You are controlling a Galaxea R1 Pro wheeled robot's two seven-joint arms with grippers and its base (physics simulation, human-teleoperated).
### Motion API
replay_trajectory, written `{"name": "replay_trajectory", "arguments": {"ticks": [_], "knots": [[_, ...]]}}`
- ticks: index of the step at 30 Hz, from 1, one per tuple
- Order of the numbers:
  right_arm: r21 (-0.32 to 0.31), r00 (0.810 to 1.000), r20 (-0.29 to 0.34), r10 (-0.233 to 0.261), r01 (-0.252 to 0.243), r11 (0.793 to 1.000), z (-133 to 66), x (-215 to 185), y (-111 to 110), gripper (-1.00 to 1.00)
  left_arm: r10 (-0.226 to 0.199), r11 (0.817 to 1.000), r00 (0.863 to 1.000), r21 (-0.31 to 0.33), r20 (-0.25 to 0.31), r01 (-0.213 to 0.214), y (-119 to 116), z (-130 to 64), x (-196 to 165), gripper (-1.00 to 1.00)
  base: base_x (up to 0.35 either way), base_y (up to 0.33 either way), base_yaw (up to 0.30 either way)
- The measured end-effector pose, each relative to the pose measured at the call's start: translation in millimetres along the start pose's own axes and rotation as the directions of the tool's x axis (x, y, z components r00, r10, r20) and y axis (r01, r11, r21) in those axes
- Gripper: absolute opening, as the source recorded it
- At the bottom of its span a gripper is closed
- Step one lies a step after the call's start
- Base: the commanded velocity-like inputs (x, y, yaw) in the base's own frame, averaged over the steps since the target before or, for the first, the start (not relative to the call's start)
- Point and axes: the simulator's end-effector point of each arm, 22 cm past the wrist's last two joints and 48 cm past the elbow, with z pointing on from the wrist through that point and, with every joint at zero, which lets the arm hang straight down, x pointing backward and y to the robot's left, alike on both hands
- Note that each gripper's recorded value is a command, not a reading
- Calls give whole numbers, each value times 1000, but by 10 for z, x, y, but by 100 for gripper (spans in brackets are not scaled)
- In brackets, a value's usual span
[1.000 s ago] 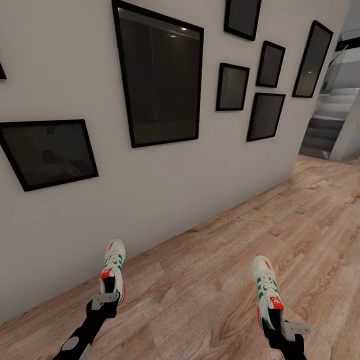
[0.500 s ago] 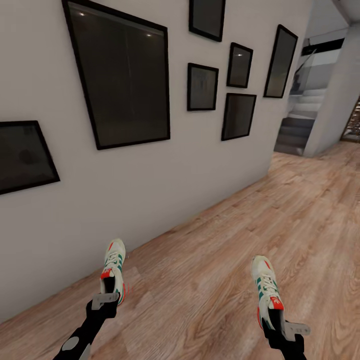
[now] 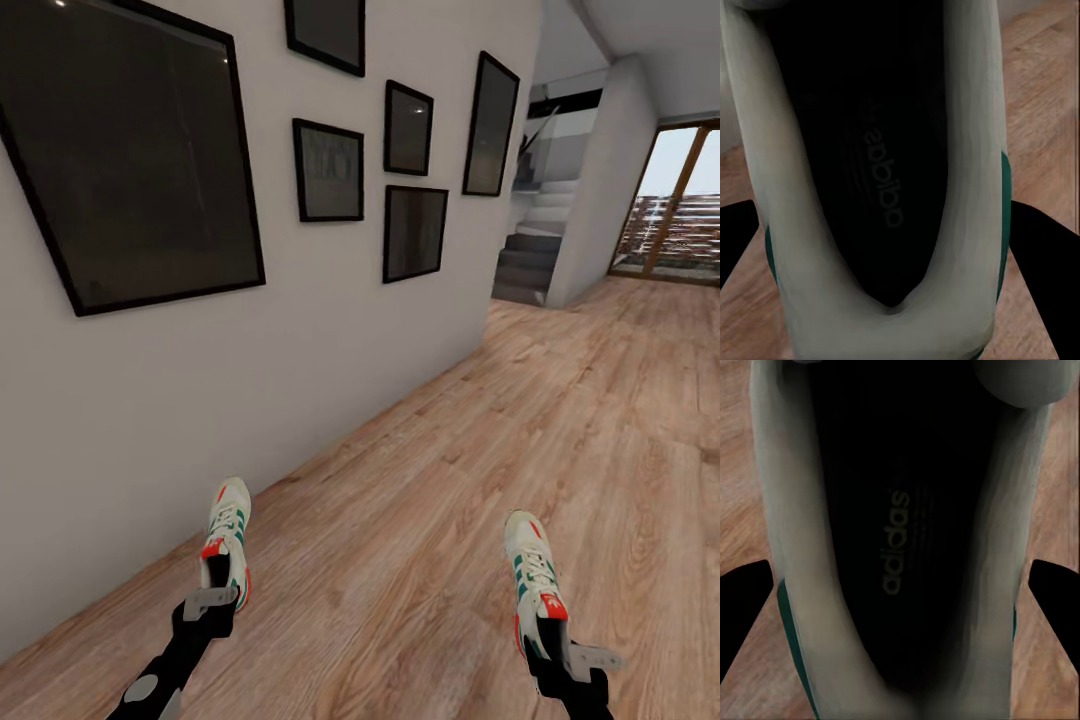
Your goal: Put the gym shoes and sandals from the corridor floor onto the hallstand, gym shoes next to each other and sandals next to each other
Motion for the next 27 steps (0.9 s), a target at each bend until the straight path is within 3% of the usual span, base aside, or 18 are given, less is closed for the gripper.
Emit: {"name": "replay_trajectory", "arguments": {"ticks": [14,27], "knots": [[-4,1000,-1,-2,2,1000,1,5,17,-100,0,1000,1000,-3,11,0,17,0,-23,-100,41,-10,-298],[-4,1000,-2,-2,2,1000,-59,-240,9,-100,0,1000,1000,-6,21,0,2,-59,-263,-100,0,0,-300]]}}
